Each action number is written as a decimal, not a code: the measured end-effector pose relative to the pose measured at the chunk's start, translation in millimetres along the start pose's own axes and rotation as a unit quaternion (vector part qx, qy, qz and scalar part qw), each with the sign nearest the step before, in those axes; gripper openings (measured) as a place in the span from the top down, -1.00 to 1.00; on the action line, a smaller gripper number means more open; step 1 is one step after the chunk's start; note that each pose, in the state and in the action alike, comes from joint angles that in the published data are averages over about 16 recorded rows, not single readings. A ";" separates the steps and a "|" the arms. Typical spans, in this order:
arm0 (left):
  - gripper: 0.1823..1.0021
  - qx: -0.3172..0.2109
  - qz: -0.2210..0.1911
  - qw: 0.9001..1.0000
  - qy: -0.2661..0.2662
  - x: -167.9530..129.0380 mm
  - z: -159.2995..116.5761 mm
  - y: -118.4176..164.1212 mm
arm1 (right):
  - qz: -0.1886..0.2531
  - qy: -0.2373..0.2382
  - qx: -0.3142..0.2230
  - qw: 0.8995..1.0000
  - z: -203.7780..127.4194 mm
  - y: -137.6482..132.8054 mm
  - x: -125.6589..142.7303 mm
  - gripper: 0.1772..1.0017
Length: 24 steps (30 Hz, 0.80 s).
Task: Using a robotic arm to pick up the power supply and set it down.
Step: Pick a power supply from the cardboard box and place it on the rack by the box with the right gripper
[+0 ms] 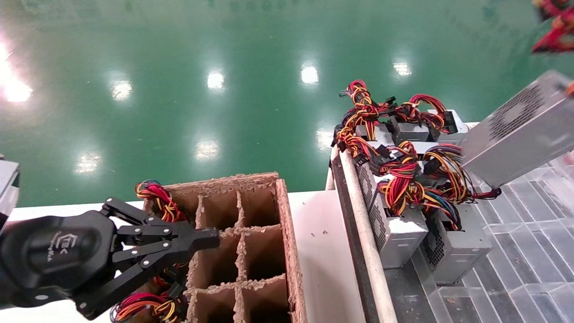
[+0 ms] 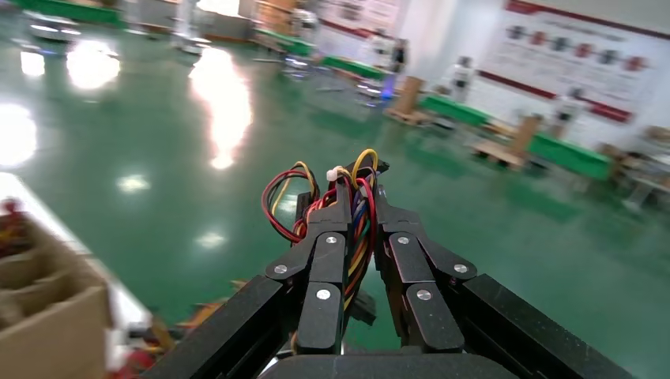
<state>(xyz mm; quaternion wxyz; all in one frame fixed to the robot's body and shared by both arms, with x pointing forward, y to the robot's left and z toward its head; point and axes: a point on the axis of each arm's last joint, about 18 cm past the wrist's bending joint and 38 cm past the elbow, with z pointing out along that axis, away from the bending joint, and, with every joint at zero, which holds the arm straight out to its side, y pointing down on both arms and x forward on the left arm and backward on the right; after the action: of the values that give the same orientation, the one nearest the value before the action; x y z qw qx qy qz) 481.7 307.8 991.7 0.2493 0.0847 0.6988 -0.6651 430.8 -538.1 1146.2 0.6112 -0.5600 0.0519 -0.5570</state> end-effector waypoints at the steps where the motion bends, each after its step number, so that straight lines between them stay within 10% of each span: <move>1: 0.98 0.000 0.000 1.000 0.000 0.0 0.0 0.0 | -0.001 0.012 -0.005 1.000 -1.9 2.2 5.2 0.89; 24: 0.98 0.000 0.000 1.000 0.000 0.0 0.0 0.0 | 0.023 0.130 -0.133 0.982 13.4 95.9 49.4 0.89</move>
<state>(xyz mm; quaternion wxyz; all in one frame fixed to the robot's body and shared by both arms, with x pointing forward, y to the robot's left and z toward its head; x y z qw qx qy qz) 481.7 307.8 991.7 0.2493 0.0847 0.6988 -0.6651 518.1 -589.9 1107.6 0.5319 -0.5580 0.2177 -0.5986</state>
